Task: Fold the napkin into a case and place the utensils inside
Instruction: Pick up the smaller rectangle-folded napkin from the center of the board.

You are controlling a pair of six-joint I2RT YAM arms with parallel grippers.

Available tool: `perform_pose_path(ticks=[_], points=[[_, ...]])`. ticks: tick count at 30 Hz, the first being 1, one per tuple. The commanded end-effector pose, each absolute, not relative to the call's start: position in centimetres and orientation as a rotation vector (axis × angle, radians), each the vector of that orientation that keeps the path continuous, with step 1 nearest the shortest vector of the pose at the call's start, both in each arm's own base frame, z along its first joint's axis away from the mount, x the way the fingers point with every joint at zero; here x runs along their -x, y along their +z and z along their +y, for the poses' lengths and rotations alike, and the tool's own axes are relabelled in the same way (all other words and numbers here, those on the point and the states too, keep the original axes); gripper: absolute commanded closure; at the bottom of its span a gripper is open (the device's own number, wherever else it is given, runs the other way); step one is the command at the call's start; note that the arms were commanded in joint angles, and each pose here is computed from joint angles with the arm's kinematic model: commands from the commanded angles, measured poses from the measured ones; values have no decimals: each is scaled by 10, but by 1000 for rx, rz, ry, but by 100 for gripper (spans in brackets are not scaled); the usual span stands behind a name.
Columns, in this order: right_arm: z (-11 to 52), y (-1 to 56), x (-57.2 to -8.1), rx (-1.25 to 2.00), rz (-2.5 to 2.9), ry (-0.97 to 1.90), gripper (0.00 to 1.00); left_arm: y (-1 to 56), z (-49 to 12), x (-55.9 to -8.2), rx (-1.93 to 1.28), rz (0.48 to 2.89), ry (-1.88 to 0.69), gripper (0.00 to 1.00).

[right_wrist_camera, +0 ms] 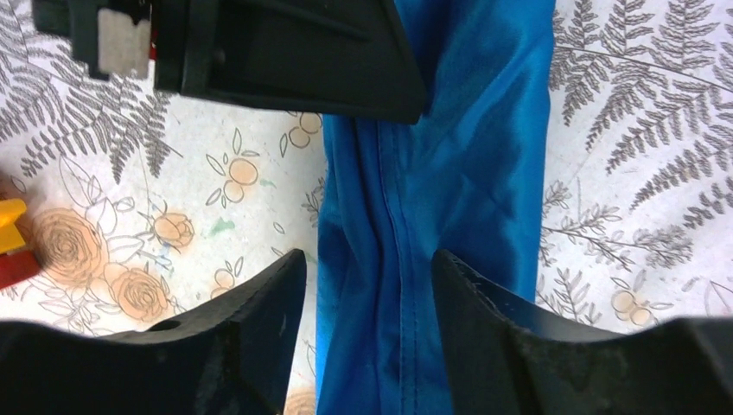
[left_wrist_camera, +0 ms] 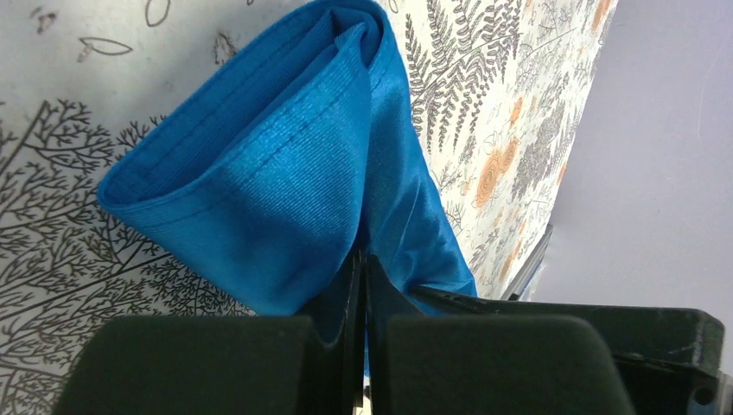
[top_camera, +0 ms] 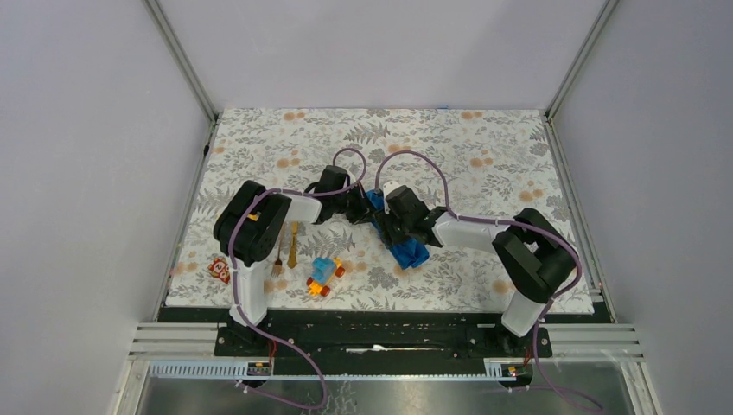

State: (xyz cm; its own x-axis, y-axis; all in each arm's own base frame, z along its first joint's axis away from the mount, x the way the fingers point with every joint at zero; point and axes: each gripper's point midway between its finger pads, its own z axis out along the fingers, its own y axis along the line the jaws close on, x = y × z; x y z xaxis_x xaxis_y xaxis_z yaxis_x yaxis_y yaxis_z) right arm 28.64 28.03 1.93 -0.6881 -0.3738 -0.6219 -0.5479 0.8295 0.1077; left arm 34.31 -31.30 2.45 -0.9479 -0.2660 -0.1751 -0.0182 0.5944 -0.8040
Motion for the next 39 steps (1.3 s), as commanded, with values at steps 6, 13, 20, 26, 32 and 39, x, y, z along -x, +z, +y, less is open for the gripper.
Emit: perform_pose_path(ticks=[6, 13, 20, 26, 32, 39], points=[[281, 49, -286, 834, 2290, 254, 22, -8, -289, -334, 243, 2616, -1143, 100], [294, 36, -299, 910, 2222, 73, 21, -5, -289, -335, 234, 2613, -1155, 100], [291, 21, -307, 827, 2191, 10, 28, -3, -290, -336, 225, 2608, -1165, 100], [285, 8, -306, 759, 2210, 1, 57, 5, -289, -340, 199, 2598, -1149, 100], [292, 17, -301, 708, 2195, 98, 97, 71, -275, -365, 192, 2447, -1227, 81], [333, 57, -285, 600, 2221, 513, 100, 202, -237, -380, 41, 2228, -1094, 64]])
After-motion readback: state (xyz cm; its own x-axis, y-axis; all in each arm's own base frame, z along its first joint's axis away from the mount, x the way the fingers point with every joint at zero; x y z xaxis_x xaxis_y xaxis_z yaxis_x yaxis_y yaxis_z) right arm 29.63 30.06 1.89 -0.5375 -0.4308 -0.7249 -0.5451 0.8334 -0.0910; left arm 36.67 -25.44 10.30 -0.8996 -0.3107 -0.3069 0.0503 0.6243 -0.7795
